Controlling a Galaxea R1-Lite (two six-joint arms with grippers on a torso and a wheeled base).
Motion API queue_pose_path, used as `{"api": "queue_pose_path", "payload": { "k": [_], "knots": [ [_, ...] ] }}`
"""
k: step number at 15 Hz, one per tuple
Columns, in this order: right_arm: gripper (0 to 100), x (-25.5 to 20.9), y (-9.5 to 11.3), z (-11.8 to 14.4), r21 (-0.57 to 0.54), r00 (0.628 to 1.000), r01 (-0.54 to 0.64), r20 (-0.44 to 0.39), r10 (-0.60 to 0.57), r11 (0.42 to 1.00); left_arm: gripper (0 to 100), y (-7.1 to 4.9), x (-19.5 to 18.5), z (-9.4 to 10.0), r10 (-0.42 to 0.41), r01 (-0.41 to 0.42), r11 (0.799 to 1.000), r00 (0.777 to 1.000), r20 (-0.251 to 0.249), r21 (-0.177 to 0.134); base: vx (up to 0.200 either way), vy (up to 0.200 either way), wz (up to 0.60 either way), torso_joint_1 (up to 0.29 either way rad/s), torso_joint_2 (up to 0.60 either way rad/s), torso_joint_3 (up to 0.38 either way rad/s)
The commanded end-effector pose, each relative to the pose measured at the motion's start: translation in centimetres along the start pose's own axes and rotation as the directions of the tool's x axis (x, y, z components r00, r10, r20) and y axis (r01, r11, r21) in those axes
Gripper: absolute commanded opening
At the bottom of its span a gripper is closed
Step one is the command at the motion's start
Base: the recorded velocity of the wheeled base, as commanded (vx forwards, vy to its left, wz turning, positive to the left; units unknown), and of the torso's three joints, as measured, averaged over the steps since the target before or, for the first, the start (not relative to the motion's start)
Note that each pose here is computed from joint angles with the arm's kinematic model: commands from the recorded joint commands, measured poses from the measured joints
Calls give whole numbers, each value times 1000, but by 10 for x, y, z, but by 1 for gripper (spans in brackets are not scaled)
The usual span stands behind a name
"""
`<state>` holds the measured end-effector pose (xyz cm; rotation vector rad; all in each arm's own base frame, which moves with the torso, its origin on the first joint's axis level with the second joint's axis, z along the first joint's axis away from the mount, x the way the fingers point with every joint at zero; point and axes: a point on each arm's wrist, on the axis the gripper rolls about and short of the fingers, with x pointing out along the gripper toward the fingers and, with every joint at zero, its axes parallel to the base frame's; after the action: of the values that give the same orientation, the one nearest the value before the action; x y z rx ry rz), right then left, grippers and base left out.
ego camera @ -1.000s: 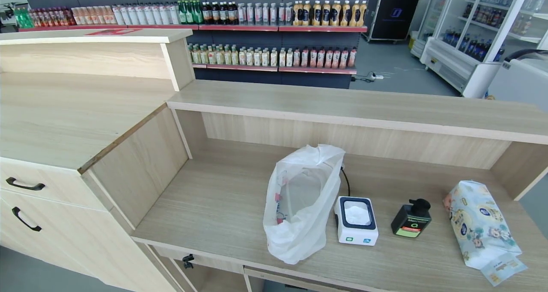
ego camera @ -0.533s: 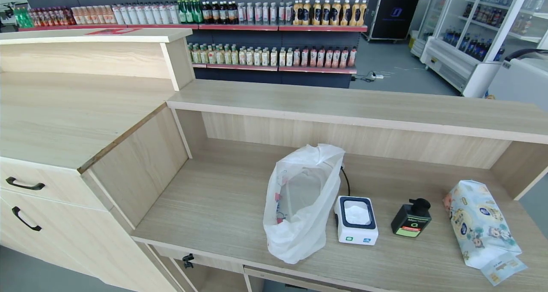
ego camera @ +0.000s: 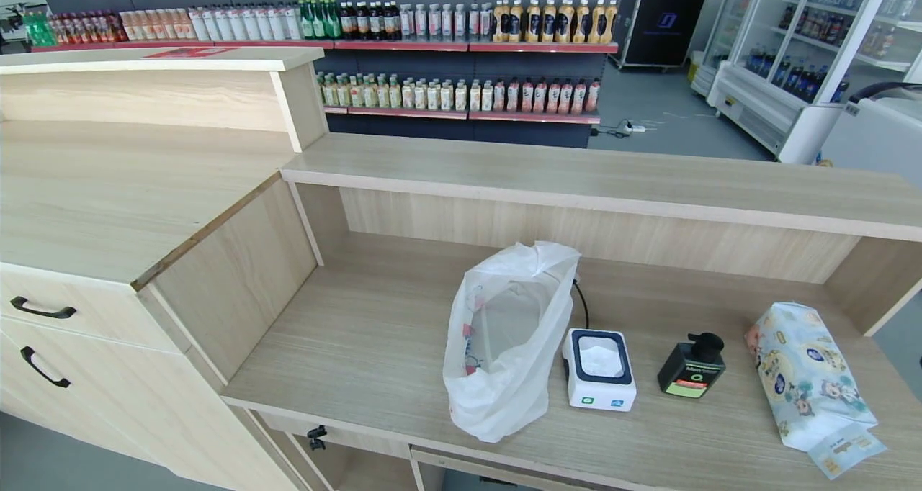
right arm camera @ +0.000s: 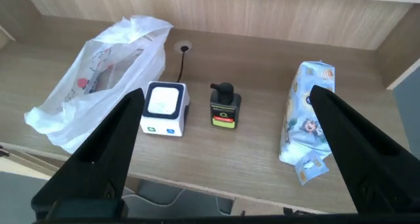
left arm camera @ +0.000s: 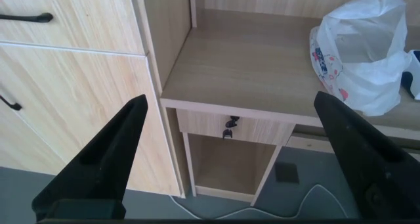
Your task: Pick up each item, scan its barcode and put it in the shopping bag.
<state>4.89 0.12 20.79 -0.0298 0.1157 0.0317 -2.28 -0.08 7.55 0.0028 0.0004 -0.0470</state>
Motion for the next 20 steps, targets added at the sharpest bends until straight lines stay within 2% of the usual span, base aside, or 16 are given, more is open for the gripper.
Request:
{"api": "queue_pose_path", "payload": {
  "k": [1, 3, 5, 7, 8, 11, 15, 20],
  "knots": [
    [100, 73, 4, -1, -36, 974, -93, -213, 84, 995, 100, 0, 0, 0, 1, -1, 1000, 1000, -1, 0, 0, 0, 0, 0, 0, 0],
    [100, 103, -10, -14, -75, 941, -141, -319, 110, 987, 100, 0, 0, 0, -1, 1, 1000, 1000, -1, 0, 0, 0, 0, 0, 0, 0],
    [100, 118, -33, -24, -130, 916, -204, -374, 142, 970, 100, 0, 0, 0, -1, 1, 1000, 1000, -1, 0, 0, 0, 0, 0, 0, 0],
    [100, 121, -47, -31, -140, 896, -282, -393, 208, 949, 100, 0, 0, 0, 1, -1, 1000, 1000, -1, 0, 0, 0, 0, 0, 0, 0],
    [100, 123, -61, -34, -139, 879, -313, -417, 231, 939, 100, 0, 0, 0, -1, 1, 1000, 1000, -1, 0, 0, 0, 0, 0, 0, 0],
    [100, 128, -79, -30, -50, 850, -326, -453, 269, 944, 100, 0, 0, 0, -1, 1, 1000, 1000, -1, 0, 0, 0, 0, 0, 0, 0],
    [100, 146, -101, -40, -84, 830, -370, -476, 289, 925, 100, 0, 0, 0, -1, 1, 1000, 1000, -1, 0, 0, 0, 0, 0, 0, 0],
    [100, 155, -118, -57, -89, 810, -390, -506, 295, 917, 100, 0, 0, 0, -1, 1, 1000, 1000, -1, 0, 0, 0, 0, 0, 0, 0]
  ]
}}
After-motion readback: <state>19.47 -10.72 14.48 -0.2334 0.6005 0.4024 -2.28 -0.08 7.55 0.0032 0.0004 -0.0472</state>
